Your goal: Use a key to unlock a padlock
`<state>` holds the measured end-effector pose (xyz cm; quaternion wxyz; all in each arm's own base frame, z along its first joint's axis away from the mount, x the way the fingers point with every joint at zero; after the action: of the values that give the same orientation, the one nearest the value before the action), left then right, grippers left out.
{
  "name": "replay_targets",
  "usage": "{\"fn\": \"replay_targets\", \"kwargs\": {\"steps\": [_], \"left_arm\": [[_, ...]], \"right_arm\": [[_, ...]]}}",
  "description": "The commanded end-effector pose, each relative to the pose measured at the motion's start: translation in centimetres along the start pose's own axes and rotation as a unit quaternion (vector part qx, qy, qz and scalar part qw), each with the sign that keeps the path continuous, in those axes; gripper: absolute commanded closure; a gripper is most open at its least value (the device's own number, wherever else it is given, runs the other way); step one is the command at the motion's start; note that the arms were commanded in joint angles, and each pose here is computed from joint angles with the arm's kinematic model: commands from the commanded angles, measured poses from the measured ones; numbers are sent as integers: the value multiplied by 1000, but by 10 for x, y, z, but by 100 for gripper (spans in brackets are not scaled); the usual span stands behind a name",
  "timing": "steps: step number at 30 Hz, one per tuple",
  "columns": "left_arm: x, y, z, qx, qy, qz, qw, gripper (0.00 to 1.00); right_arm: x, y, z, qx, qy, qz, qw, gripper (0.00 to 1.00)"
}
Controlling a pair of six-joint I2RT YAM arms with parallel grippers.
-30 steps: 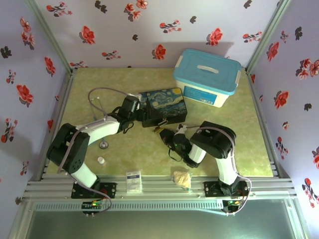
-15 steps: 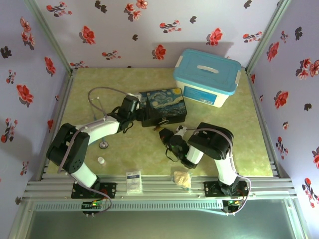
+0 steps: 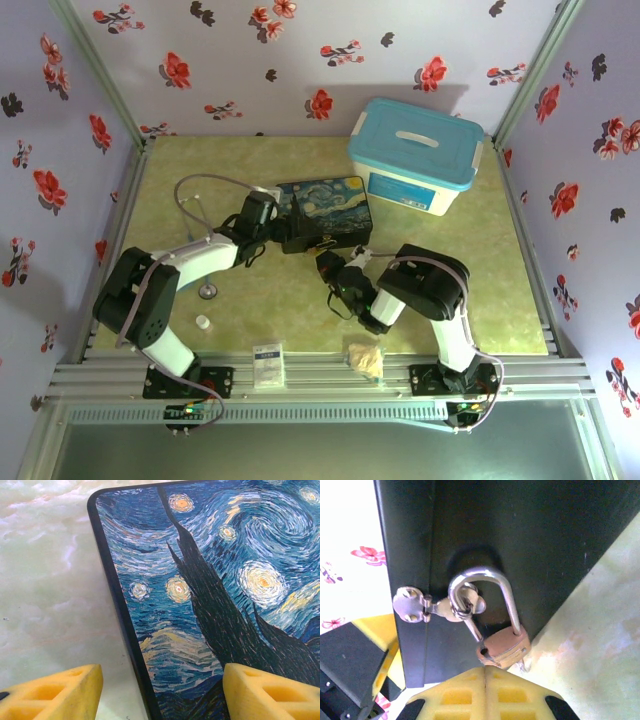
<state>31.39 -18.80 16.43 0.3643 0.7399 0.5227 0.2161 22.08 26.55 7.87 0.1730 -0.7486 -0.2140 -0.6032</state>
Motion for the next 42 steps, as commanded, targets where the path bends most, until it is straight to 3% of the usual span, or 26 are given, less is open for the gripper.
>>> {"fn": "replay_targets", "kwargs": {"steps": [1,8,11,12,14,16,22,29,35,38,42], "left_arm": [[10,-34,5,75,26,28,996,36],[11,-35,6,78,28,26,996,36],[11,-34,5,75,28,22,997,35],[11,-32,4,73,27,20,997,34],[9,-27,3,71,21,16,997,32],[8,-22,2,65,17,10,998,32],[6,-15,1,61,13,11,998,31],[6,-15,2,60,13,12,998,31],[6,-16,2,61,11,10,998,31],[6,-17,3,64,12,9,998,31],[6,-19,3,65,12,9,998,31]], "right_arm": [[7,10,-8,-39,15,0,999,100],[-5,24,-23,-57,-8,-5,998,100],[-4,25,-20,-28,-11,-39,999,100],[-2,22,-19,-11,-9,-59,998,96],[-3,17,-17,15,-15,-85,996,66],[-5,12,-14,30,-31,-92,995,49],[1,-4,0,38,-98,-145,984,39],[2,-7,4,13,-181,-190,965,39],[-7,-12,16,19,-178,-187,966,43],[-15,-14,21,20,-182,-184,966,51],[-19,-12,13,14,-182,-182,966,72]]}}
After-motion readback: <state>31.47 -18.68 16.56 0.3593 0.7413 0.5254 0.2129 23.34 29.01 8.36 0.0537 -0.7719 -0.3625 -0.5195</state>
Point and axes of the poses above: each hand's point on the last joint's axis, 136 mm out from that joint toward the fingers, its own z axis out along the fingers, its own x axis along the line the jaws close on, y = z × x, the point moved 10 cm from there along -z, back along the fingers, and after that the axes turned 9 degrees about z, right-handed, at the moved point
